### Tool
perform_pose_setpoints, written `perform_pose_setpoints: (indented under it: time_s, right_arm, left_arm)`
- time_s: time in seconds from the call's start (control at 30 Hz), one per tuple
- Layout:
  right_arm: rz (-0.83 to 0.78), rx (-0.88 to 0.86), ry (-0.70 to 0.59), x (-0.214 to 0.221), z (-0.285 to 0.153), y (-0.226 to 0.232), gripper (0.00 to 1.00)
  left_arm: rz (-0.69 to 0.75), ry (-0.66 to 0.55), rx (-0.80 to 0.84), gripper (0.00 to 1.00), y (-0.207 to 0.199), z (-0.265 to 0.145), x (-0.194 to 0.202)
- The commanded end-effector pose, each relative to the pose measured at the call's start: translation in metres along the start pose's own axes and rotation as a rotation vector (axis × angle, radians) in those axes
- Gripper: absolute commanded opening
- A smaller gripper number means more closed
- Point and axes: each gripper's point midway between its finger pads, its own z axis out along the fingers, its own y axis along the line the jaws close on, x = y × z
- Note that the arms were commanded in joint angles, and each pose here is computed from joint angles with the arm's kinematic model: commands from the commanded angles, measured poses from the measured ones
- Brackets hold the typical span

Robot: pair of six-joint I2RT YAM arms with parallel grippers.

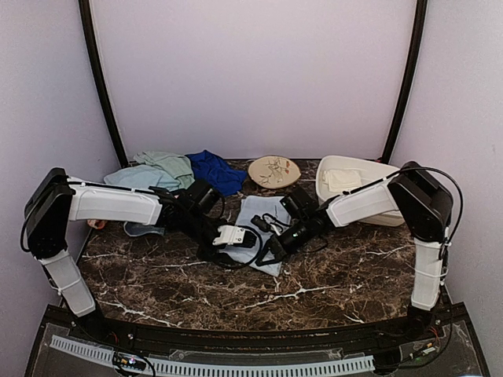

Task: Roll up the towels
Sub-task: Roll the towel at the center of the board.

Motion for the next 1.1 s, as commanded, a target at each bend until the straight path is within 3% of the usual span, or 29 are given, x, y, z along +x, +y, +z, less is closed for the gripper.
perform_pose_setpoints:
  time_s: [0.0,0.13,0.4,0.6,0.67,0.73,0.87,0.9,0.93,0.97,1.0,1.07]
  right_arm:
    - [0.043,-0.069,-0.015,-0.014,-0.007,0.008,0.00]
    - [0.048,-0.082,-0.028,-0.017,-0.010,0.008,0.00]
    - [0.064,-0.082,-0.010,-0.012,-0.010,0.003,0.00]
    - [0.048,-0.037,-0.040,-0.017,-0.018,-0.001,0.00]
    - [0.053,-0.010,-0.062,-0.021,-0.024,-0.006,0.04]
    - [0.042,0.043,-0.109,-0.032,-0.034,-0.011,0.12]
    - [0.003,0.184,-0.200,-0.036,-0.057,-0.020,0.27]
    - [-0.014,0.233,-0.230,-0.039,-0.065,-0.022,0.35]
    - [-0.033,0.289,-0.270,-0.043,-0.075,-0.025,0.52]
    - [-0.061,0.340,-0.317,-0.048,-0.087,-0.025,0.92]
    - [-0.085,0.393,-0.359,-0.051,-0.098,-0.026,0.99]
    - [-0.139,0.517,-0.446,-0.058,-0.124,-0.027,1.00]
  left_arm:
    - [0.065,0.023,0.008,0.51,0.003,0.010,-0.006]
    - [0.059,0.070,0.049,0.45,-0.001,0.021,0.006]
    - [0.075,0.131,-0.028,0.38,0.014,0.041,0.025]
    - [0.071,0.156,-0.057,0.23,0.021,0.045,0.035]
    - [0.062,0.157,-0.045,0.13,0.020,0.044,0.037]
    - [0.037,0.149,-0.006,0.01,0.017,0.042,0.038]
    - [-0.072,0.095,0.110,0.00,0.011,0.030,0.031]
    - [-0.101,0.085,0.148,0.00,0.008,0.026,0.030]
    - [-0.127,0.080,0.179,0.00,0.004,0.023,0.029]
    - [-0.147,0.080,0.214,0.00,-0.001,0.020,0.029]
    - [-0.162,0.083,0.245,0.00,-0.006,0.018,0.029]
    - [-0.195,0.094,0.323,0.00,-0.023,0.011,0.029]
